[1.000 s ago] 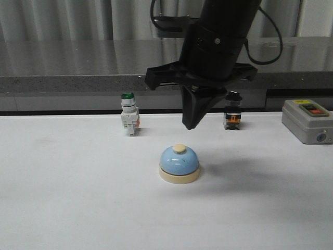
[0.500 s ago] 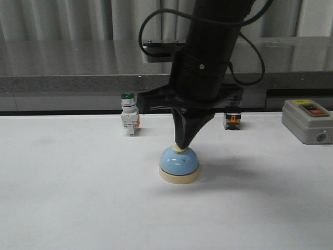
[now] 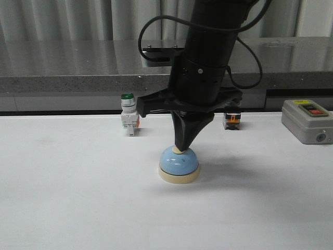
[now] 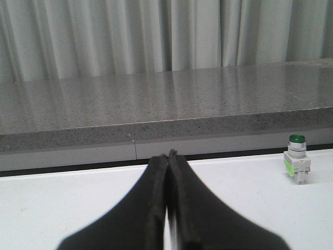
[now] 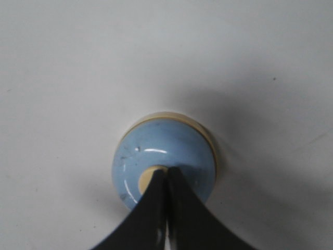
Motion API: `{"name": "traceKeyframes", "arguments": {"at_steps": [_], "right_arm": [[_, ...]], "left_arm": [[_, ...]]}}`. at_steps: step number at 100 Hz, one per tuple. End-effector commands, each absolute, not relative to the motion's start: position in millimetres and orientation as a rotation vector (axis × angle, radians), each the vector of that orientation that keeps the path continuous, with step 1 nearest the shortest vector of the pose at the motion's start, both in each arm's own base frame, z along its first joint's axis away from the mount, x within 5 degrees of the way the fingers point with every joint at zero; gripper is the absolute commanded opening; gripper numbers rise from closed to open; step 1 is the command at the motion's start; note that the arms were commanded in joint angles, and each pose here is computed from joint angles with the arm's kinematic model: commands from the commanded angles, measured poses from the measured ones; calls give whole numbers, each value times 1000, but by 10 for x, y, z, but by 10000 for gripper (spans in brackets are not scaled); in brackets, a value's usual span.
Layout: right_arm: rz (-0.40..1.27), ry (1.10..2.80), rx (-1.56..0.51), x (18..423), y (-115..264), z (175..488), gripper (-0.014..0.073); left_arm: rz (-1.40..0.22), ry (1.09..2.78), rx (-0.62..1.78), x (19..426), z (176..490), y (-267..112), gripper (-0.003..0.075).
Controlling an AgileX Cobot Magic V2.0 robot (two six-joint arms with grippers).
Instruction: Place and press bell with both arms
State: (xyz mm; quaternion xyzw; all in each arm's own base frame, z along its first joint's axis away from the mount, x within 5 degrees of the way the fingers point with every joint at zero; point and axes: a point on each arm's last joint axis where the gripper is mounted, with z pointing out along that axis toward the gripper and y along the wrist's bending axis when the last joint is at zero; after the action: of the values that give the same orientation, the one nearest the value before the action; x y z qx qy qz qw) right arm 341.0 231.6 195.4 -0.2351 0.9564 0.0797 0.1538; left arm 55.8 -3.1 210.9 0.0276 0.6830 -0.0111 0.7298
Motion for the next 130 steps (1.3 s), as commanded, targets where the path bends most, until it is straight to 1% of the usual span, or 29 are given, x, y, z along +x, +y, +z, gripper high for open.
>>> {"name": "traceKeyframes", "arguments": {"at_steps": [1, 11, 32, 47, 59, 75, 91, 108, 119, 130], "right_arm": [[269, 2655, -665, 3376, 2297, 2316, -60], [280, 2617, -654, 3338, 2252, 2495, -60], [300, 2492, -617, 3217, 2086, 2995, -60], [274, 2422, -564, 3141, 1836, 3322, -60], [234, 2393, -514, 3084, 1599, 3475, -60], [173, 2385, -420, 2982, 1224, 3558, -60], [121, 2368, -313, 2808, 851, 3568, -60], [92, 2296, -203, 2489, 520, 3606, -60], [74, 2265, -159, 2260, 382, 3601, -60], [61, 2198, -128, 2020, 280, 3625, -60]], "left_arm": [[-38, 1435, 46, 547, 2058, -30, -20], [-38, 1435, 46, 547, 2058, -30, -20], [-38, 1435, 46, 547, 2058, -30, -20], [-38, 1435, 46, 547, 2058, -30, -20], [-38, 1435, 46, 547, 2058, -30, -20], [-38, 1435, 46, 547, 2058, -30, -20], [-38, 1435, 46, 547, 2058, -30, -20], [-38, 1435, 46, 547, 2058, -30, -20], [-38, 1435, 46, 547, 2058, -30, -20], [-38, 1435, 46, 547, 2058, -30, -20]]}}
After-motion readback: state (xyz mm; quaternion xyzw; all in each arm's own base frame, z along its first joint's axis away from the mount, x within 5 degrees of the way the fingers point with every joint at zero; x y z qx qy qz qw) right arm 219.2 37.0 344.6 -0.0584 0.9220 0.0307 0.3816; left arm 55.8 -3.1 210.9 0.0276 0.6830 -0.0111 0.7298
